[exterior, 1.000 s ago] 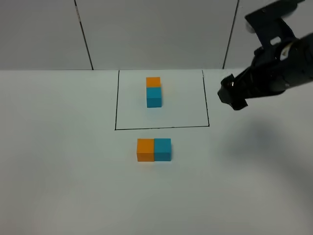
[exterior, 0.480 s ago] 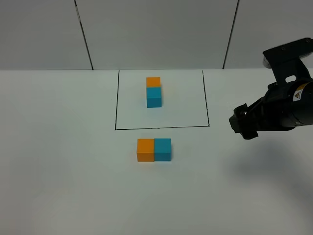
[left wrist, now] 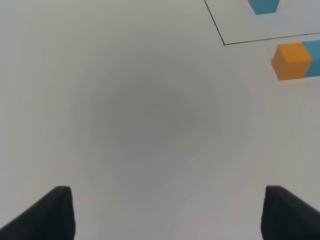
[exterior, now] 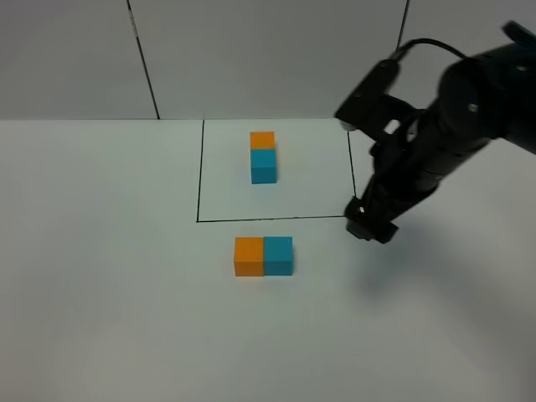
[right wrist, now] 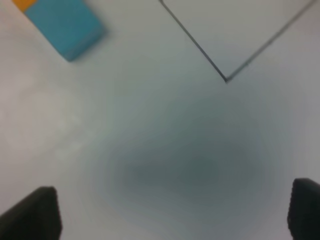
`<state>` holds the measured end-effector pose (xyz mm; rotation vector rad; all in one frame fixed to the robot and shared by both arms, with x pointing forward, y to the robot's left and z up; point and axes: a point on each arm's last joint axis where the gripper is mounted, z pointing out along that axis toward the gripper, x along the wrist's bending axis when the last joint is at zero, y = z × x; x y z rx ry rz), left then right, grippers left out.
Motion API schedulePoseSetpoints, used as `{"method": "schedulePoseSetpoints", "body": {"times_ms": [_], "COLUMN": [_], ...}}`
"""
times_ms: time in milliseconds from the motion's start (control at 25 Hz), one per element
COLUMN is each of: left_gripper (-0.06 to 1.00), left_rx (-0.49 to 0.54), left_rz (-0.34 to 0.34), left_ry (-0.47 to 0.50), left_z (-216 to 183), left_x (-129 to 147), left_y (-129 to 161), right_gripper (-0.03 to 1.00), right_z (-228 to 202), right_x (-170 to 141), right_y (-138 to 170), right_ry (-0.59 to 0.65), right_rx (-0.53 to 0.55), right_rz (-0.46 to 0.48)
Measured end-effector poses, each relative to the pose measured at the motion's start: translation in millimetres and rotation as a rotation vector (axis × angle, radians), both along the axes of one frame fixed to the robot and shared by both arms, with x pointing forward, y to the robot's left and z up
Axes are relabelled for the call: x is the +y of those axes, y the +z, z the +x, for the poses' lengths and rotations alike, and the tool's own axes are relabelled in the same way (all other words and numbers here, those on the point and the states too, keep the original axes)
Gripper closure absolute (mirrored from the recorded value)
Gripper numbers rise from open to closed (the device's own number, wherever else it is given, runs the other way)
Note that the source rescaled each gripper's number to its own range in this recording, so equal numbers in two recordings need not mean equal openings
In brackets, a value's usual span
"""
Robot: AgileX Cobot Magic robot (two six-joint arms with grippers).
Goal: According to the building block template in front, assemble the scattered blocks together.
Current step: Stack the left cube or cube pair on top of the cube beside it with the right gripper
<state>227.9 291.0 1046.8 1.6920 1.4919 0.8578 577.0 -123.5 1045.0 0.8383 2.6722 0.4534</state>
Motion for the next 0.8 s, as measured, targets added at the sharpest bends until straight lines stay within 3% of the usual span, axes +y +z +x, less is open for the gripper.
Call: {"method": "schedulePoseSetpoints", "body": {"times_ms": [360,520,800], "left_gripper": [0.23,0.23,0.23], "left_rx": [0.000,0.000,0.000], "left_rz": [0.000,0.000,0.000], "left_ry": [0.000,0.000,0.000], "left_z": [0.0,0.0,0.0], "left_x": [0.0,0.0,0.0], "left_y": [0.0,0.0,0.0], "right_gripper": [0.11,0.11,0.12], "right_z": [38.5,44.8,50.5], "right_x": [101.5,119.3,123.9], "right_y": [-53.4,-78.0,-111.1], "right_ry": [0.370,0.451,0.493], "right_rx": [0.093,0.119,0.149], "right_rz": [-0.153,-0.186,-0.216]}}
